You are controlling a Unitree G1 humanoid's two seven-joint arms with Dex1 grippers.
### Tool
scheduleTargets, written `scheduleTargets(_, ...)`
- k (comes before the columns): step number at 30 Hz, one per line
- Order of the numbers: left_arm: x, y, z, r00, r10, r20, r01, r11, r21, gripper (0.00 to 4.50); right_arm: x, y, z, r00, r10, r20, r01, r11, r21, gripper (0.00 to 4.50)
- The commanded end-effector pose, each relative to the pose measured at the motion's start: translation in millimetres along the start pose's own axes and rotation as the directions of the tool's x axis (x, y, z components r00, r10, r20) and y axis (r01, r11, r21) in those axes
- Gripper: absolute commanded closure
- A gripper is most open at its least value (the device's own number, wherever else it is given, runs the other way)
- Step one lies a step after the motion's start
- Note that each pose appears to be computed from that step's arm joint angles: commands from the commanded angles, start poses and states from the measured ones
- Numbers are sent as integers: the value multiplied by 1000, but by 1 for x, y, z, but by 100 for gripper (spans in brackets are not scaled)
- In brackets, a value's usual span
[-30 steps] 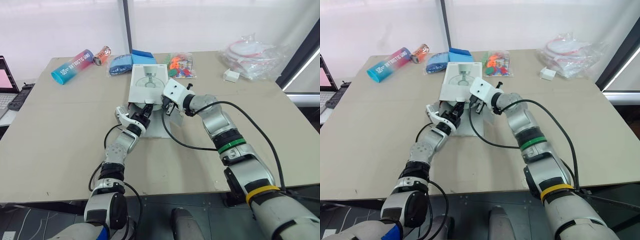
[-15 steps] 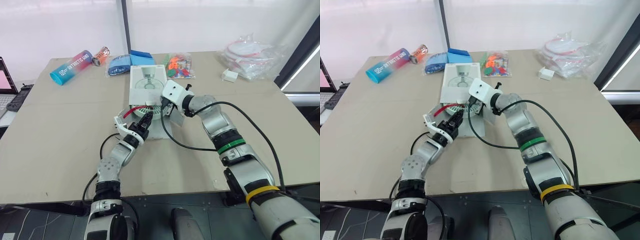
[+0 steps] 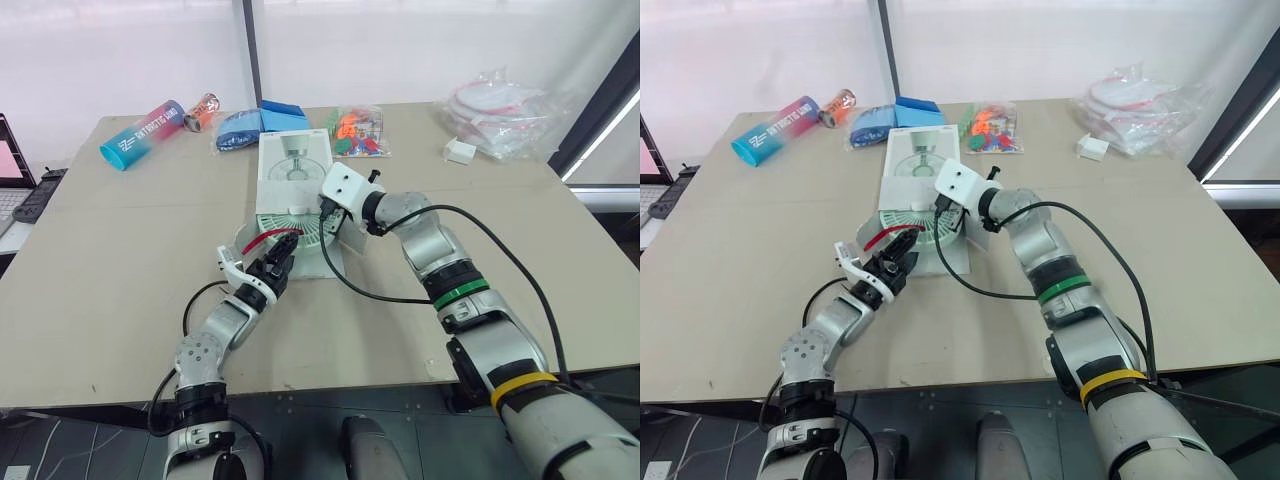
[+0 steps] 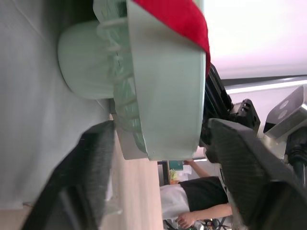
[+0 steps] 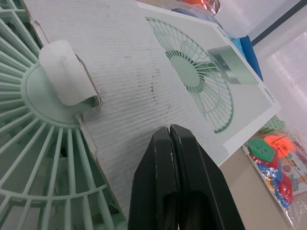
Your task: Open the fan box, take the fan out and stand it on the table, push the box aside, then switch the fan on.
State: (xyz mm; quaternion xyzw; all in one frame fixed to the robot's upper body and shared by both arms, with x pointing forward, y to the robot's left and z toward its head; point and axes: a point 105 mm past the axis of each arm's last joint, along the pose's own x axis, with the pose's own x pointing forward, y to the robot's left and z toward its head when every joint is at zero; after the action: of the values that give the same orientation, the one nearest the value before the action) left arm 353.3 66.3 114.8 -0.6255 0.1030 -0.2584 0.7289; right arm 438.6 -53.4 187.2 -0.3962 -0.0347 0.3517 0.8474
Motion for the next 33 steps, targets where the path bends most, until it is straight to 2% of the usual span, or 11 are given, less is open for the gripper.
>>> scheduleTargets(1,12,-9,4,999,-25,22,24,1000,15,18,1,2,7,1000,10,20,-9,1000,-14,450)
scheduleTargets(6,21,-9,4,999,-29,41,28,999,14,18,2,2,8,1000,12,23,-12,1000,-18,450)
scheduleTargets(8,22,-7,3,999,-27,39,26,1000,17,68,2,2,8,1000,12,23,-12,1000,-18,450)
scheduleTargets(9,21,-7,3,999,-28,39,27,1000,16,72,2,2,7,1000,12,23,-12,1000,-18,450)
scheduleTargets(12,15,-6,3,999,-21,42,21,1000,3,198,2,3,8,1000,14,24,-14,1000,-19,450)
scheduleTargets(15,8,-2,5,999,-6,46,6,1000,1,289,3,5,8,999,19,26,-19,1000,-19,450)
scheduleTargets(26,-32,10,3,997,75,-10,-75,997,-18,295,5,7,11,999,28,35,-27,999,-20,450)
scheduleTargets(33,-54,-2,-7,993,48,-105,-53,997,-52,295,7,10,13,999,36,41,-36,999,-21,450)
